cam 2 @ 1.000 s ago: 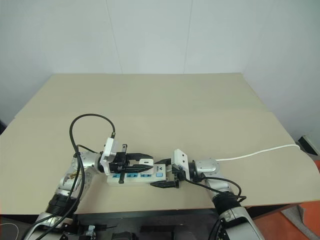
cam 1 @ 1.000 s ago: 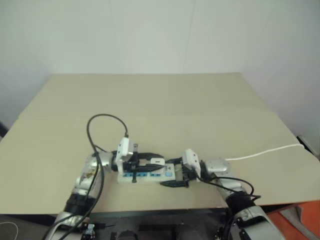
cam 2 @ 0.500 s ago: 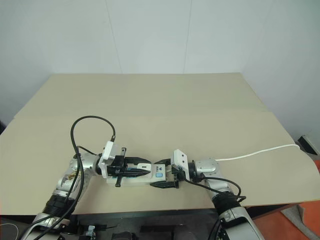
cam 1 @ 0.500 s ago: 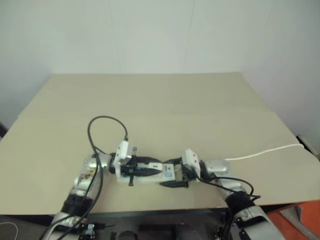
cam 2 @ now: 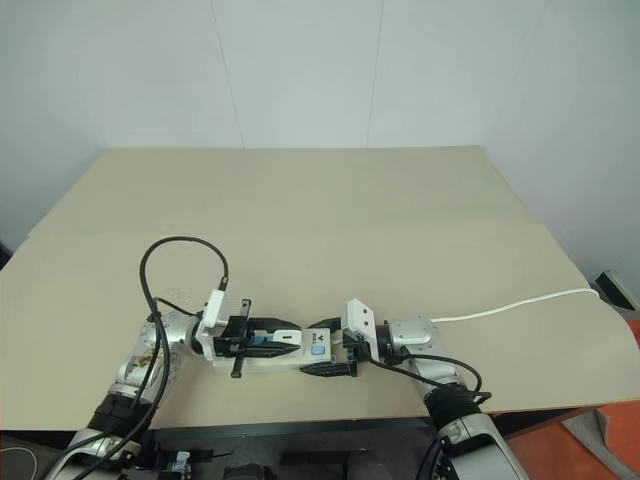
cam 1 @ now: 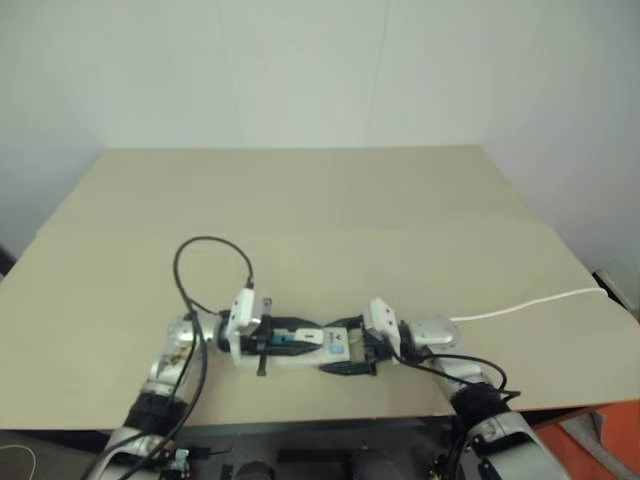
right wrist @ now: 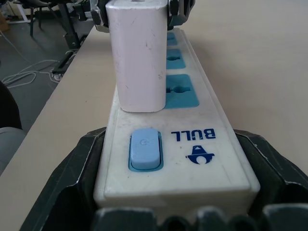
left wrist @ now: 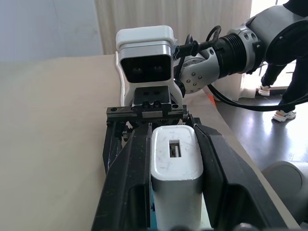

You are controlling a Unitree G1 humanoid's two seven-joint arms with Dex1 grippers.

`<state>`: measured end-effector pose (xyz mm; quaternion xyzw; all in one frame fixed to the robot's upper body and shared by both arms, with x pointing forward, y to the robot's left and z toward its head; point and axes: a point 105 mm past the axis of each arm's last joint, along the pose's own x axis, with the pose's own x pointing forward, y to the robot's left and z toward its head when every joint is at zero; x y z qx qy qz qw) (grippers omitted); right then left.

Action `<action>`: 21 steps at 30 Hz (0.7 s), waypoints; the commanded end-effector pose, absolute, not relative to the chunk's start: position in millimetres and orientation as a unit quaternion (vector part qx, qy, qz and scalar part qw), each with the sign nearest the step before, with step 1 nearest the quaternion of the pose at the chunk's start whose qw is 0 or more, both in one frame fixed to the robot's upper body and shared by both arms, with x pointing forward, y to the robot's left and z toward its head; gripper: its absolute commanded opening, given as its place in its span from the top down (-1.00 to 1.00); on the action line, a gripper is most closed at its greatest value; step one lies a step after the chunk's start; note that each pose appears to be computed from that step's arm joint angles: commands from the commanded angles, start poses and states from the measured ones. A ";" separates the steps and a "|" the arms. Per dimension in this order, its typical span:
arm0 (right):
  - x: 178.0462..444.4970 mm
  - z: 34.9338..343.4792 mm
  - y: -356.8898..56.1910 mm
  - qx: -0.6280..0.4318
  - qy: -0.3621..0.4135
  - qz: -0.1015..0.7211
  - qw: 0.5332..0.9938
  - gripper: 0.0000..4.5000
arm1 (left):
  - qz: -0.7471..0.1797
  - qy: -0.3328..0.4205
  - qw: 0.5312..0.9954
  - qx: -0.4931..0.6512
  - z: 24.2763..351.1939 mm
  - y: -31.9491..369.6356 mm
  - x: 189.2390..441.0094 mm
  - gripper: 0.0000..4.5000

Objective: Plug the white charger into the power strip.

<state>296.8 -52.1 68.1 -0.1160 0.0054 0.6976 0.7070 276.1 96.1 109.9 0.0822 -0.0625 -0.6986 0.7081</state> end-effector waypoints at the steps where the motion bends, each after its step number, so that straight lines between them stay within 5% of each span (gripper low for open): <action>1: 292.5 62.2 -47.7 -0.110 0.018 0.706 0.699 -0.52 | -0.693 0.010 0.715 0.087 76.0 106.9 271.9 0.54; 11: 291.6 61.8 -49.1 -0.110 0.020 0.707 0.698 -0.52 | -0.680 0.059 0.728 0.070 66.4 105.2 270.8 0.54; 21: 291.8 61.9 -46.0 -0.113 0.018 0.710 0.694 -0.52 | -0.693 0.023 0.716 0.078 88.7 105.1 272.4 -0.86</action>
